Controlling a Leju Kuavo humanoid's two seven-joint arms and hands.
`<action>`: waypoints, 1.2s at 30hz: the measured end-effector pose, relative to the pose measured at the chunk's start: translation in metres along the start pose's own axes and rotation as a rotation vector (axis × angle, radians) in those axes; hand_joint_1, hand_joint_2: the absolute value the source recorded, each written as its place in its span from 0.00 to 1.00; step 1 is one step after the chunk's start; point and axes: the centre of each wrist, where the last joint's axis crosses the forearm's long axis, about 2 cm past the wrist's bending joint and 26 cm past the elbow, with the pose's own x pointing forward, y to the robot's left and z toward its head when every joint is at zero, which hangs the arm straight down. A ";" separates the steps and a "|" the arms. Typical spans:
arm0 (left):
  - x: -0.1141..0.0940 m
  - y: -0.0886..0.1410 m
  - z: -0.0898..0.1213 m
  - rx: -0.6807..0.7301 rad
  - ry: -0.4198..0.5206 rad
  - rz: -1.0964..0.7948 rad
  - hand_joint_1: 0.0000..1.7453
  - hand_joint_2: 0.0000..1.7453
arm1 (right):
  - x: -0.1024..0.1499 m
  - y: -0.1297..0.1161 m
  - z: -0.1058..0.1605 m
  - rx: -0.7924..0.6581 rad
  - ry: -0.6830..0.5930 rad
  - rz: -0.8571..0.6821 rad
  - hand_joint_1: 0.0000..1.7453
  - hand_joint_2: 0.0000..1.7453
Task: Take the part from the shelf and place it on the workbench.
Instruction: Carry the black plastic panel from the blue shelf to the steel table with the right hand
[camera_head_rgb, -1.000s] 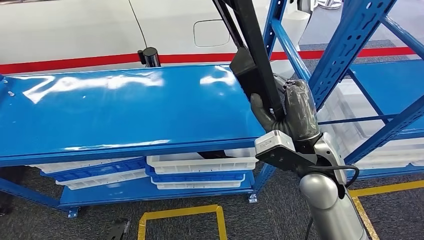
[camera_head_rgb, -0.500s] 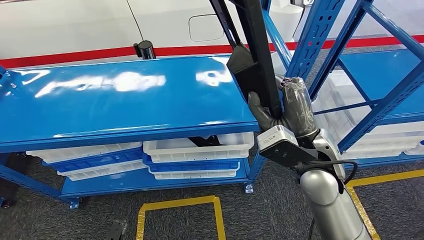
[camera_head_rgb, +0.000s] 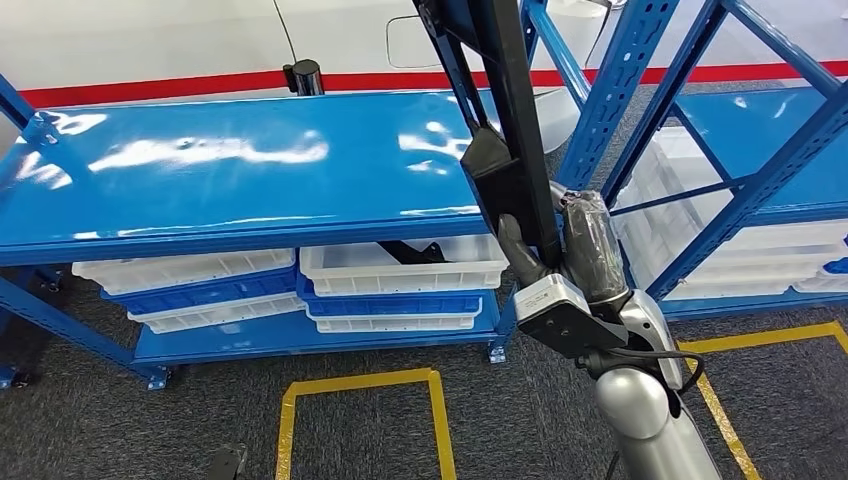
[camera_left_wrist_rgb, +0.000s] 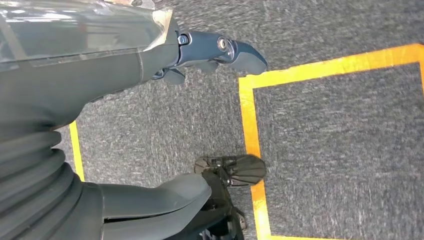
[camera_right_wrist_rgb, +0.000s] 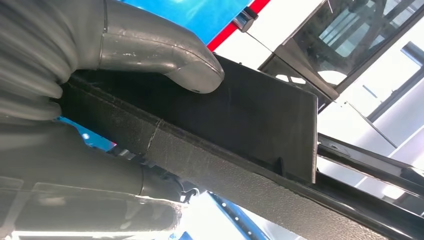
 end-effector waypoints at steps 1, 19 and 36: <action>-0.001 0.000 0.000 0.008 0.001 0.009 0.00 1.00 | 0.000 0.000 -0.002 0.001 -0.002 0.000 0.88 1.00; -0.015 0.002 0.004 0.075 0.054 0.133 0.00 1.00 | 0.018 0.006 -0.078 0.022 -0.034 -0.040 0.88 1.00; -0.033 -0.001 0.011 0.172 0.125 0.280 0.00 1.00 | 0.048 0.035 -0.133 0.131 -0.086 -0.114 0.88 1.00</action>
